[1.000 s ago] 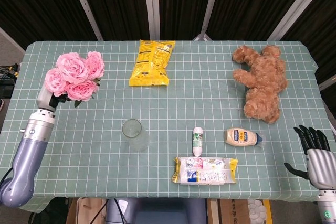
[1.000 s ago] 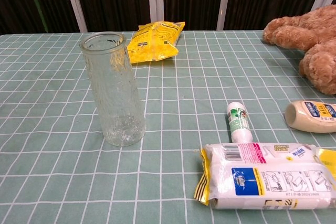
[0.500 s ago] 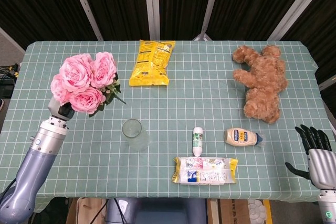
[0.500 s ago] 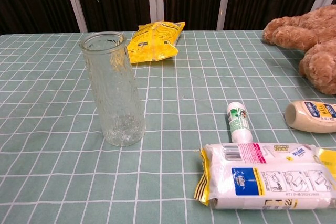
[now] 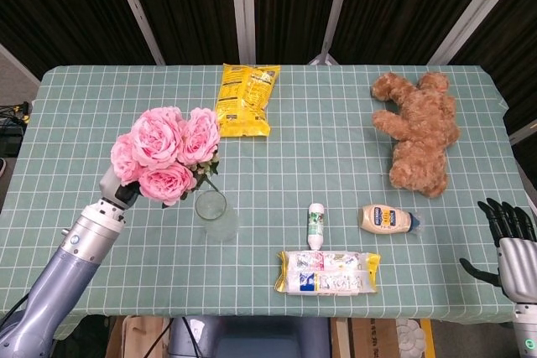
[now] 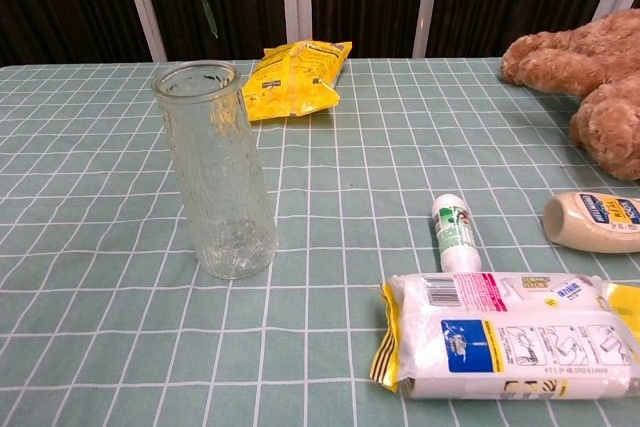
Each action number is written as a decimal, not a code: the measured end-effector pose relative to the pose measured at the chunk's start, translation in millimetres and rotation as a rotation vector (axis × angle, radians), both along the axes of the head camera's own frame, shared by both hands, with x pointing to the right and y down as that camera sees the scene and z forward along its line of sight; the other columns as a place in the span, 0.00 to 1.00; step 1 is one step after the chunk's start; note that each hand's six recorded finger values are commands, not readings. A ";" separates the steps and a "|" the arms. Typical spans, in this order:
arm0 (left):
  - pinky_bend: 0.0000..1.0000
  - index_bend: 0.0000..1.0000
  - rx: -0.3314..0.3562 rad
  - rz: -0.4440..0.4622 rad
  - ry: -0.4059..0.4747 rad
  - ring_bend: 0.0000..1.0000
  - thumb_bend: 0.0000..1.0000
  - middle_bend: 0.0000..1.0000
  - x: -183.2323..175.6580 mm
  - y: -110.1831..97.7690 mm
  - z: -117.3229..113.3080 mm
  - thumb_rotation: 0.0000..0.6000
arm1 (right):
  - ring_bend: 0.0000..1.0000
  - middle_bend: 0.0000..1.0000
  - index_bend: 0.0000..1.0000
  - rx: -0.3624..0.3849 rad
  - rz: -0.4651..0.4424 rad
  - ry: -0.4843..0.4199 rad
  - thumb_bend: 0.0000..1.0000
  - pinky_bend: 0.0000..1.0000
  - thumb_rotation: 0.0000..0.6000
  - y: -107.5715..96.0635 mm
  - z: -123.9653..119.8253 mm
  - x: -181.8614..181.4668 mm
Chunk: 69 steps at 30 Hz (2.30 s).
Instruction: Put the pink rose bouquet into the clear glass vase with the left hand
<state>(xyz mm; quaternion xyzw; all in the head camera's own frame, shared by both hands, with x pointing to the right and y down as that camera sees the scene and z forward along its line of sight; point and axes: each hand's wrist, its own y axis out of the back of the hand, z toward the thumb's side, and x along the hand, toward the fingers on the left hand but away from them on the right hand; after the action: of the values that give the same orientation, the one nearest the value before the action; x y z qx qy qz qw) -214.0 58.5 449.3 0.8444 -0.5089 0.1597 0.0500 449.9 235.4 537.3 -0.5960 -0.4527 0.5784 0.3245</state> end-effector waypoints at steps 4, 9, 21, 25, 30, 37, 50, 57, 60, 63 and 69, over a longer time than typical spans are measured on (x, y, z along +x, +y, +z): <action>0.31 0.41 -0.025 0.022 -0.043 0.26 0.45 0.44 -3.6 2.8 4.2 1.00 | 0.01 0.11 0.12 0.005 0.003 -0.003 0.17 0.00 1.00 -0.1 -1.5 0.6; 0.31 0.41 -0.024 0.037 -0.106 0.26 0.45 0.43 -7.7 5.2 10.0 1.00 | 0.01 0.11 0.12 0.007 0.004 -0.004 0.17 0.00 1.00 -0.1 -2.0 0.7; 0.30 0.41 -0.071 0.063 -0.048 0.26 0.45 0.42 2.8 13.9 42.0 1.00 | 0.01 0.10 0.12 0.006 0.005 -0.001 0.17 0.00 1.00 -0.2 -1.4 1.0; 0.29 0.39 -0.082 0.103 -0.064 0.25 0.44 0.41 5.6 20.9 50.1 1.00 | 0.01 0.11 0.12 0.005 0.004 -0.004 0.17 0.00 1.00 -0.1 -1.5 0.8; 0.28 0.39 -0.106 0.155 -0.103 0.23 0.44 0.40 7.1 28.8 58.4 1.00 | 0.01 0.11 0.12 0.008 0.006 -0.006 0.17 0.00 1.00 0.1 -2.6 1.3; 0.21 0.36 -0.138 0.218 -0.171 0.15 0.39 0.33 6.5 37.1 69.8 1.00 | 0.01 0.11 0.12 0.009 0.007 -0.009 0.17 0.00 1.00 0.0 -3.4 1.6; 0.09 0.31 -0.152 0.301 -0.269 0.01 0.35 0.19 4.1 45.5 82.3 1.00 | 0.01 0.11 0.12 0.007 0.009 -0.014 0.17 0.00 1.00 0.1 -4.0 2.0; 0.05 0.19 -0.146 0.315 -0.322 0.00 0.25 0.08 -6.1 46.7 80.5 1.00 | 0.01 0.10 0.12 0.011 0.013 -0.017 0.17 0.00 1.00 0.2 -5.3 2.6; 0.03 0.15 -0.129 0.330 -0.376 0.00 0.22 0.06 -14.9 45.9 76.2 1.00 | 0.01 0.11 0.12 0.010 0.013 -0.018 0.17 0.00 1.00 0.4 -5.5 2.5; 0.03 0.13 -0.095 0.350 -0.461 0.00 0.22 0.05 -27.9 44.6 69.1 1.00 | 0.01 0.11 0.12 0.010 0.012 -0.019 0.17 0.00 1.00 0.4 -5.4 2.1; 0.03 0.13 0.017 0.382 -0.688 0.00 0.21 0.07 -55.9 42.6 52.4 1.00 | 0.01 0.11 0.12 0.008 0.010 -0.018 0.17 0.00 1.00 0.5 -4.7 1.2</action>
<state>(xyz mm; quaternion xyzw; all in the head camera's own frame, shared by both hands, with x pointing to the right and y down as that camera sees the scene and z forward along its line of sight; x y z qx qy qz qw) -269.9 101.1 501.7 0.8214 -0.3310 0.4358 -0.1609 451.1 235.9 532.6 -0.5976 -0.4609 0.5727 0.3200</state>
